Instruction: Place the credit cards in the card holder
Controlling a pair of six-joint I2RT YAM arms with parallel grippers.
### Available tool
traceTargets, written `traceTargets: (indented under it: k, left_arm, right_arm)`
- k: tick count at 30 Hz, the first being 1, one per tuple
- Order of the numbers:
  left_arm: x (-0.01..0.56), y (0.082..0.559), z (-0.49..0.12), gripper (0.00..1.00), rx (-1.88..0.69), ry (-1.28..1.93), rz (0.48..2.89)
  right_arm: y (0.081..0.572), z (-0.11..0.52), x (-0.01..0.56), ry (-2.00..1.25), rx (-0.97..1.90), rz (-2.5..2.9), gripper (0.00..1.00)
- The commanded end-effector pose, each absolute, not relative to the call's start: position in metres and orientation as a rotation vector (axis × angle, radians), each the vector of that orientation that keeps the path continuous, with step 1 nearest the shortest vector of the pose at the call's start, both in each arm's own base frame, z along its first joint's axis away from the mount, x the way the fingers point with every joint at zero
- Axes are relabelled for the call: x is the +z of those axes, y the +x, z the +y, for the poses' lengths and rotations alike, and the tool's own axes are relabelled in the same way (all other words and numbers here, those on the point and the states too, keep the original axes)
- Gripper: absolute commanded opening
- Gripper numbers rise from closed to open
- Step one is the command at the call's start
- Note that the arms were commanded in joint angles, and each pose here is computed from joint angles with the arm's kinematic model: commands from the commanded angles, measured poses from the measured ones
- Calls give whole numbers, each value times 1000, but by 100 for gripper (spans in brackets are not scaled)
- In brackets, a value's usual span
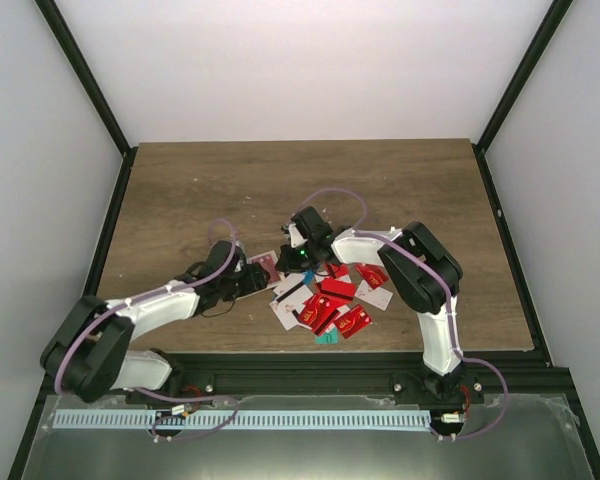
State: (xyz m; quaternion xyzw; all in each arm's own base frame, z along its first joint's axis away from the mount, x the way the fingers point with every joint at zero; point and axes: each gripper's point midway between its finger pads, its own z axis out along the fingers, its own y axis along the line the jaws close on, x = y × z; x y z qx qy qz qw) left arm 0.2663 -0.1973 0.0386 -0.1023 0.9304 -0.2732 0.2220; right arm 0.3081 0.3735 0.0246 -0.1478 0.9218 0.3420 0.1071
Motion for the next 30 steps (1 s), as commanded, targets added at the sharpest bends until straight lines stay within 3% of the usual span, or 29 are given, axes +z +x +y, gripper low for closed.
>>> traceTargets:
  k: [1, 4, 8, 20, 30]
  left_arm:
    - [13, 221, -146, 80, -441, -365, 2767]
    - [18, 218, -130, 89, -377, -434, 2730]
    - [17, 215, -113, 92, -349, -517, 2695]
    - [6, 226, -135, 92, -600, -486, 2649]
    - [42, 243, -153, 87, -734, -420, 2558]
  right_arm:
    - [282, 335, -35, -378, 779, 2929, 1]
    - [282, 335, -35, -378, 781, 2930, 1]
    - [281, 334, -35, -383, 778, 2930, 1]
    - [279, 333, -36, -387, 782, 2937, 1]
    - [277, 332, -40, -385, 779, 2948, 1]
